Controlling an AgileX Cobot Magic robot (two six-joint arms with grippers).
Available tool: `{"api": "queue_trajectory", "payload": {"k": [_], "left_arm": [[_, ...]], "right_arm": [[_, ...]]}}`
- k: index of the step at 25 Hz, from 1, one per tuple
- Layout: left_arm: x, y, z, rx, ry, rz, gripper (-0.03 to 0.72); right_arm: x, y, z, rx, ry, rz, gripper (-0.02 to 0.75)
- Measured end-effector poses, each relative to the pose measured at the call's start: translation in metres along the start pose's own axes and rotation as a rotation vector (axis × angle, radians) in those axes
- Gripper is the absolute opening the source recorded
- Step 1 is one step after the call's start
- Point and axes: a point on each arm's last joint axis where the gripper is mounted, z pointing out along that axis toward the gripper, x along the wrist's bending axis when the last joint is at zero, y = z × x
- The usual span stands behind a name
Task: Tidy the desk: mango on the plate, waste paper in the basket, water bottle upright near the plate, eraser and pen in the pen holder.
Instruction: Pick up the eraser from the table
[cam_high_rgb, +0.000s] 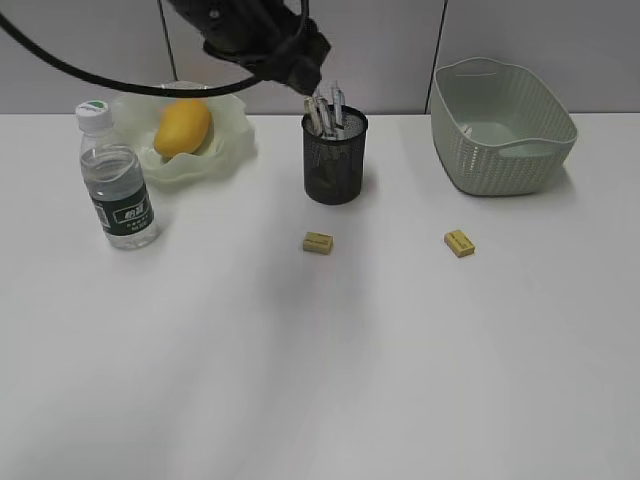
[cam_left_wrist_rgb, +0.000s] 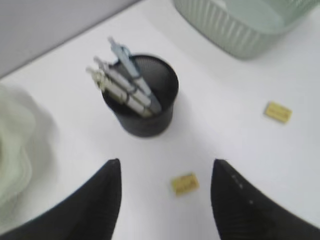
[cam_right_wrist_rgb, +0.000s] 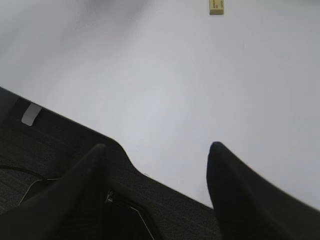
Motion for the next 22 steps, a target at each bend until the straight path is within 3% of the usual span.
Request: {"api": "queue_trajectory", "payload": {"k": [7, 16, 22], "left_arm": [[-0.002, -0.02, -0.061, 0.304, 0.002, 0.031, 0.353], [-0.004, -0.044, -0.104, 0.369, 0.006, 0.037, 0.335], [-0.007, -0.115, -0.129, 0.478, 0.005, 0.039, 0.335]], "right_arm": [[0.0, 0.0, 0.0, -0.003, -0.002, -0.001, 0.489], [0.0, 0.0, 0.0, -0.004, -0.002, -0.002, 0.489], [0.0, 0.0, 0.0, -0.005, -0.003, -0.002, 0.489]]}}
